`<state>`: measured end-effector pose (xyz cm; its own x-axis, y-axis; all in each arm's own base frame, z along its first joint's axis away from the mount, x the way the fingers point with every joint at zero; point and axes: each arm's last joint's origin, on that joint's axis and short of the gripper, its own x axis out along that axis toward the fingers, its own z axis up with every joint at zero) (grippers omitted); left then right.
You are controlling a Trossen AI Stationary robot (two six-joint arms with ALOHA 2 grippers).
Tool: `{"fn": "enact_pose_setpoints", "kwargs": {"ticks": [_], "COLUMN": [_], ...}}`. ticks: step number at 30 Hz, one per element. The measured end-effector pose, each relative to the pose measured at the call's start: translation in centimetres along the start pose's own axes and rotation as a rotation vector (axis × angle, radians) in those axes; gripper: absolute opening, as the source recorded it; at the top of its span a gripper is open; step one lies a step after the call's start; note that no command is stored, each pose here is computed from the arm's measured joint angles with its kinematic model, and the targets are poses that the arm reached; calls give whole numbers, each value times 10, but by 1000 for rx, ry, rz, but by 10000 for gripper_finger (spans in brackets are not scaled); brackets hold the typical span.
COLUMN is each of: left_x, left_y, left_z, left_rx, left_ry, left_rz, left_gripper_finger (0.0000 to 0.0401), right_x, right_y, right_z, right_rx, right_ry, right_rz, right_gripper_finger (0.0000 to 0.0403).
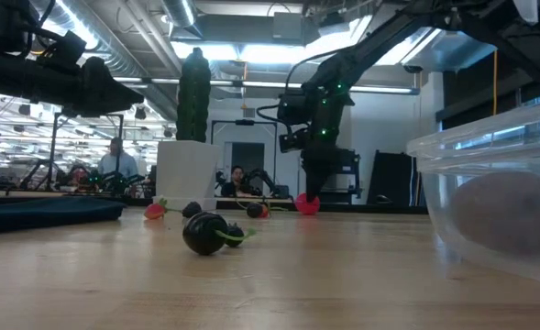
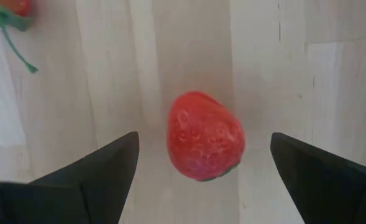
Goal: Pick and placing Produce into tupperware
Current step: Put the top strawberry into the transparent bin
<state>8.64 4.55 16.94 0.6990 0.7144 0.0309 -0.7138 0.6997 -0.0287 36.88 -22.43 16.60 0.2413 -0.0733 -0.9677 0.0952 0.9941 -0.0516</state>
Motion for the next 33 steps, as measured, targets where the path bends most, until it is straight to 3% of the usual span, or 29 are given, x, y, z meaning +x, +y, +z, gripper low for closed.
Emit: {"fn": "enact_pose_setpoints", "kwargs": {"ticks": [27, 33], "left_x": [0, 0], "left_y": [0, 0], "left_z": [0, 0], "left_rx": [24, 24], "left_ry": [0, 0], "left_rz": [0, 1], "left_gripper_finger": [298, 298], "right_x": [7, 7], "right_y": [5, 6], "right_z": [4, 5], "right_rx": [-15, -19], "right_ry": [28, 28], "right_rz": [-71, -71], "right_gripper_finger": [362, 327]}}
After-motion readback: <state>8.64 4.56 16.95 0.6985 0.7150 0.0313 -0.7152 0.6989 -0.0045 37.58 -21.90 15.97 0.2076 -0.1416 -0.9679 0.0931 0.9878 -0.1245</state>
